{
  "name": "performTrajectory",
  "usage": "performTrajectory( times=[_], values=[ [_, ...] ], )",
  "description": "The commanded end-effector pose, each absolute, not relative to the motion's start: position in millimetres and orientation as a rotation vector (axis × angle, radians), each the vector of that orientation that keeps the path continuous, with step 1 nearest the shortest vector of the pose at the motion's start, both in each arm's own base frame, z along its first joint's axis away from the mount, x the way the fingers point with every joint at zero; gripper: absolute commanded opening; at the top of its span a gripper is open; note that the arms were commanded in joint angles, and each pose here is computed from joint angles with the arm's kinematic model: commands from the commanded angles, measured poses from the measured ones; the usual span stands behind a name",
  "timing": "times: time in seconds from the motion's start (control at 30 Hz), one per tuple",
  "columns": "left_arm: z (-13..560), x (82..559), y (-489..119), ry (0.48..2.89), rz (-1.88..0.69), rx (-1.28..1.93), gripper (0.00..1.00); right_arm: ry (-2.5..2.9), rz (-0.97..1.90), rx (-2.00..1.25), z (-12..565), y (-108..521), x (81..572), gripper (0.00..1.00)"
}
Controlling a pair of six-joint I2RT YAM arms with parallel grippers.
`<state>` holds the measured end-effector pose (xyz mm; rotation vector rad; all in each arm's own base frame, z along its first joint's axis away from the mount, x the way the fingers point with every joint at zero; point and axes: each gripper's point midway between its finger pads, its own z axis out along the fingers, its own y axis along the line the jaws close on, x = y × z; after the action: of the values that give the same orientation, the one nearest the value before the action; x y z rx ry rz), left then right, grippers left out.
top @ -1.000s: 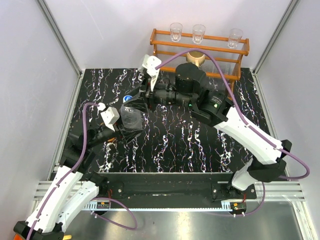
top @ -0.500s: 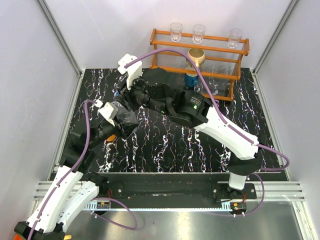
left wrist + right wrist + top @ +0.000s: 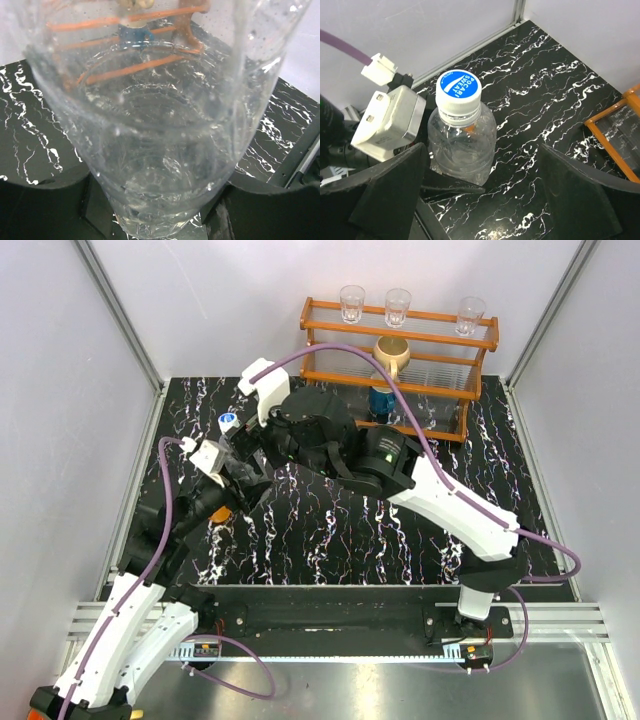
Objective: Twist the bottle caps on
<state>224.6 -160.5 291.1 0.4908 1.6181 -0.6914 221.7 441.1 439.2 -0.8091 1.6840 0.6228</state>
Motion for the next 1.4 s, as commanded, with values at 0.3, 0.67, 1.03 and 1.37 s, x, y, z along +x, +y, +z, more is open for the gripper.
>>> performTrajectory(
  times=[0.3,0.67,1.03,1.37],
  values=[
    [328,125,-215,1.250,-1.194,1.013,0.43,1.207,1.274,-0.851,550,376,152,0.96],
    [339,64,-213,1.127,-1.445,1.288,0.48,0.939,1.619,-1.174,541,383,100,0.99],
    [338,73,-216,1.144,-1.431,1.262,0.48,0.870,1.779,-1.281,530,401,90,0.87],
    [335,84,-219,1.182,-1.416,1.205,0.48,0.916,1.753,-1.363,511,423,81,0.73]
  ],
)
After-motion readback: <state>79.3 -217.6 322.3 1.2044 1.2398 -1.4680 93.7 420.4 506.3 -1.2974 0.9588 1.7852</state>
